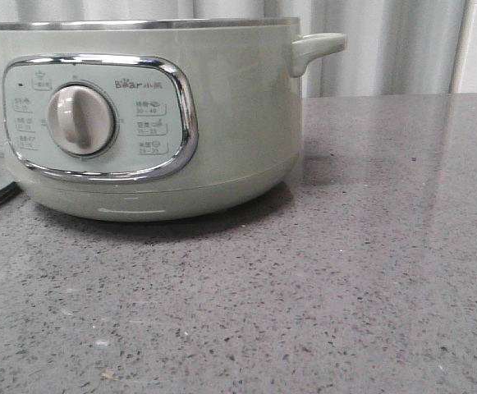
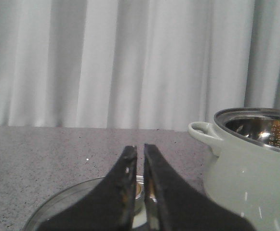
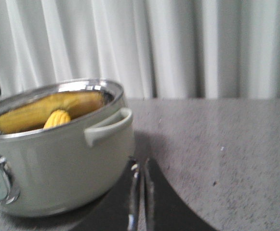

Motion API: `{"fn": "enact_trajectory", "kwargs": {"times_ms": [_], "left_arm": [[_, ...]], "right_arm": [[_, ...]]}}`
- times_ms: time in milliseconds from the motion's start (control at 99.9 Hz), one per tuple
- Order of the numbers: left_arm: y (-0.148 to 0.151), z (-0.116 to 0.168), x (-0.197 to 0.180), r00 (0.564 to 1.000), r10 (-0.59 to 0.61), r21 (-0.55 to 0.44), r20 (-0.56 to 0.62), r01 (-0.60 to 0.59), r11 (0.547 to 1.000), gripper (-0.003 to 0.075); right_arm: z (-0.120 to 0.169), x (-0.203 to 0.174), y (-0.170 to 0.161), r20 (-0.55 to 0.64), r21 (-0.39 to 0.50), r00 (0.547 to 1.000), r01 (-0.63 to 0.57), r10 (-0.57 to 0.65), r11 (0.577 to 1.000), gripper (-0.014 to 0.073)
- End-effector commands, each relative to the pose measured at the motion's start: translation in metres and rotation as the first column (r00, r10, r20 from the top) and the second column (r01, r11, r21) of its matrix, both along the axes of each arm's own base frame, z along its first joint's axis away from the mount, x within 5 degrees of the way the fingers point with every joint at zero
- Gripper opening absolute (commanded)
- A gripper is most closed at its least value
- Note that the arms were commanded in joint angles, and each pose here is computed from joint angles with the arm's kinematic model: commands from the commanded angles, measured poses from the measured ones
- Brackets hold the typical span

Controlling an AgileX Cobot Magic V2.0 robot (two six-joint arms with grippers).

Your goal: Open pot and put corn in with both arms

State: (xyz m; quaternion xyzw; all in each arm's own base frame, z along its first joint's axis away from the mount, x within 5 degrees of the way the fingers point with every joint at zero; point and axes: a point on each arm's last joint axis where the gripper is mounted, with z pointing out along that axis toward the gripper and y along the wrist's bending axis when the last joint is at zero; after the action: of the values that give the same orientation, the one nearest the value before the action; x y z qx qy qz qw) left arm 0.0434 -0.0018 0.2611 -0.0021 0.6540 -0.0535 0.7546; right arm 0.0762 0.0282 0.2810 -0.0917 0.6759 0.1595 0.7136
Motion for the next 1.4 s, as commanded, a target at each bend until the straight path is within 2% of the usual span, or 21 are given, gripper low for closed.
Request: {"fn": "enact_trajectory", "kwargs": {"times_ms": [0, 190, 1081, 1261, 1391], "left_arm": [[-0.001, 0.012, -0.003, 0.996, -0.024, -0.020, 0.087, 0.026, 0.999, -0.0020], [-0.001, 0.010, -0.002, 0.998, -0.027, -0.045, 0.065, 0.030, 0.999, -0.0020], [-0.001, 0.009, -0.002, 0.997, -0.027, -0.045, 0.066, 0.030, 0.999, -0.0020], [-0.002, -0.015, 0.004, 1.000, -0.028, -0.035, 0.007, 0.028, 0.999, -0.0020], [-0.003, -0.038, 0.007, 1.000, -0.022, 0.073, -0.021, 0.023, 0.997, -0.0020]], "right_arm": [[0.018, -0.005, -0.005, 0.167, 0.056, 0.985, 0.030, -0.039, 0.998, -0.0074], [0.024, -0.012, -0.008, 0.251, 0.091, 0.966, 0.031, -0.053, 0.995, -0.0074], [0.022, -0.012, -0.008, 0.229, 0.082, 0.972, 0.031, -0.049, 0.996, -0.0074], [0.022, -0.012, -0.008, 0.229, 0.082, 0.972, 0.031, -0.049, 0.996, -0.0074], [0.022, -0.012, -0.008, 0.229, 0.082, 0.972, 0.031, -0.049, 0.996, -0.0074]]}}
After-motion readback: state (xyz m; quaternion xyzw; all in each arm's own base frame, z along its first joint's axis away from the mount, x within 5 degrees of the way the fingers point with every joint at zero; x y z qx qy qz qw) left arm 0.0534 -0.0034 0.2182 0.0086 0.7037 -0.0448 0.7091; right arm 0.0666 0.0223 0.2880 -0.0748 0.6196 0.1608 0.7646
